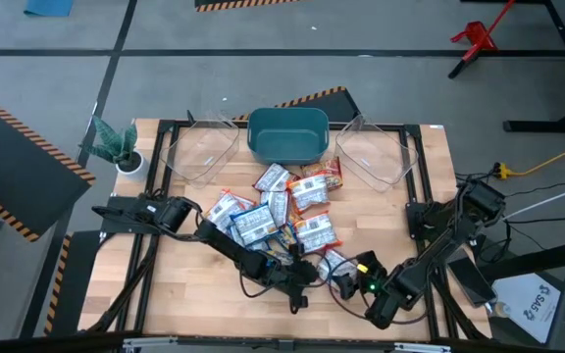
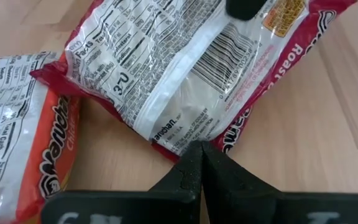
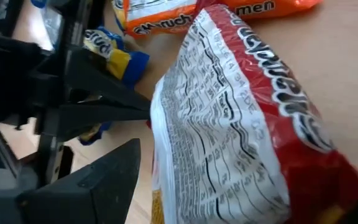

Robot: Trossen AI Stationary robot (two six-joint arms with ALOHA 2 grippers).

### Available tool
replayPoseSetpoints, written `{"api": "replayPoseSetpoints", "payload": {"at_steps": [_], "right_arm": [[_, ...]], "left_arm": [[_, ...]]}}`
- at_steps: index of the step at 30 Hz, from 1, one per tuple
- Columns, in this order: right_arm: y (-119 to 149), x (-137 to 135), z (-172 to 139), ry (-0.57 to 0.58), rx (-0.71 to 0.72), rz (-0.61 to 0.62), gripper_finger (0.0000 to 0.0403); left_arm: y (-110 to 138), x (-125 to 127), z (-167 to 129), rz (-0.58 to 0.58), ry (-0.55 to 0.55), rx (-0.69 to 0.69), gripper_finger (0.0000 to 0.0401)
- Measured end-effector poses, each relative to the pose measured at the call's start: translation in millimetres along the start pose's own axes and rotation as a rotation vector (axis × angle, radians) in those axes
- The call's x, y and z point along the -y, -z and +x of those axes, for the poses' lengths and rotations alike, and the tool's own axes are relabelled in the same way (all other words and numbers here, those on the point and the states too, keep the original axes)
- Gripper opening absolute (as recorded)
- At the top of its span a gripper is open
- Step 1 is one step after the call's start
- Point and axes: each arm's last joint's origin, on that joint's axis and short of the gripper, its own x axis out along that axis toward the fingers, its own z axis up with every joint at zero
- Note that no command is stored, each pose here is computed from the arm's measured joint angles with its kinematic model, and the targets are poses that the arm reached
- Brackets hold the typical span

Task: Sort Maruchan noodles
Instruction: Put the red noodle pack into the right transparent bin

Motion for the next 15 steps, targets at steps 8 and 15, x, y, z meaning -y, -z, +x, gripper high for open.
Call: {"api": "replayPoseSetpoints", "payload": {"at_steps": [8, 15], "right_arm": [[-4, -2, 5, 0.035, -0.029, 0.010, 0.0228], [-4, -6, 3, -0.020, 0.008, 0.026, 0.0089]], "left_arm": [[-2, 0, -1, -0.003, -0.003, 0.008, 0.0000], [-24, -1, -23, -0.013, 0.065, 0.026, 0.0000]]}}
